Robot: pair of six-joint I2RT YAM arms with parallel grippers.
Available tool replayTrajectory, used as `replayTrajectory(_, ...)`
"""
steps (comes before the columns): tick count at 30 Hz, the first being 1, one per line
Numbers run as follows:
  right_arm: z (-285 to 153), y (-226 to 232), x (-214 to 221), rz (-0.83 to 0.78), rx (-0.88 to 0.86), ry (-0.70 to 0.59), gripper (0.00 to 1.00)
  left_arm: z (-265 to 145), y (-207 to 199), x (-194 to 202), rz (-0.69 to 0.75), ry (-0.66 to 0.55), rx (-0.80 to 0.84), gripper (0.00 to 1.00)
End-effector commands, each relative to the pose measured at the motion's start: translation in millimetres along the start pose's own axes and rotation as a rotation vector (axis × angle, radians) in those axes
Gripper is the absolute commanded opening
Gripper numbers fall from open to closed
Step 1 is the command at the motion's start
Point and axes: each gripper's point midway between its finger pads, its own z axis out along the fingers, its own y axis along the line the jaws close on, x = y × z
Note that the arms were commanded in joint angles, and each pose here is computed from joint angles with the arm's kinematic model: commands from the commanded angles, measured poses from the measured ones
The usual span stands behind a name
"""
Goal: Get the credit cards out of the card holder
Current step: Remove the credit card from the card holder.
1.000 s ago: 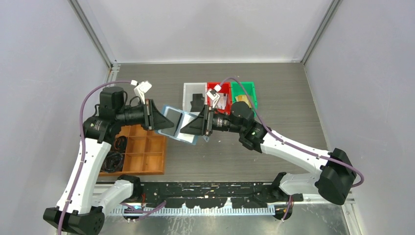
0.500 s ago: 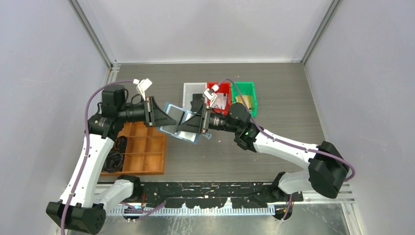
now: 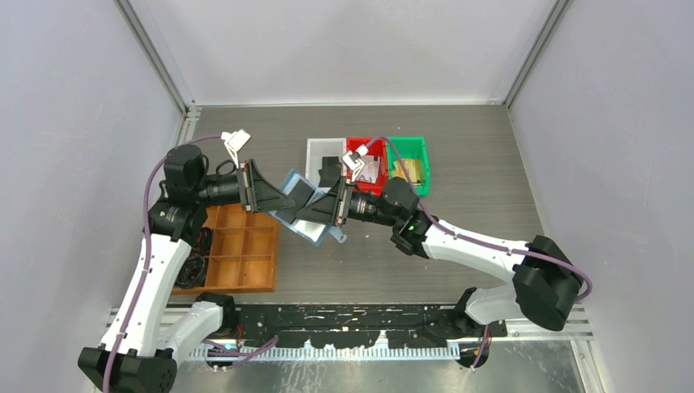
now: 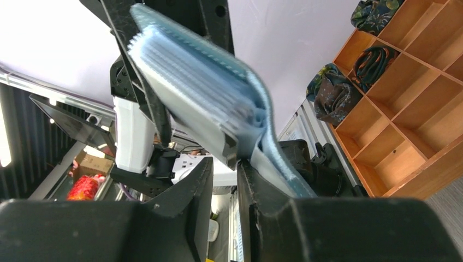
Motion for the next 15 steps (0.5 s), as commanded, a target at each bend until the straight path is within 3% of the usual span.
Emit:
replayTrajectory(1,2,4,-28,-0.032,-0.004,-0.149,0.28,-12,-50,21,0.044,0.105,0.188,0.4)
replayTrajectory(8,-3,9,-29,-0.041,-0.012,-0.162,0.28,-13,-51,21,0.041,0.105,0.189,0.24)
replayTrajectory(15,-9,8,-30,-0.042,-0.007,-0.182,0.36,-14,-55,17,0.054,0.08,0.174,0.1)
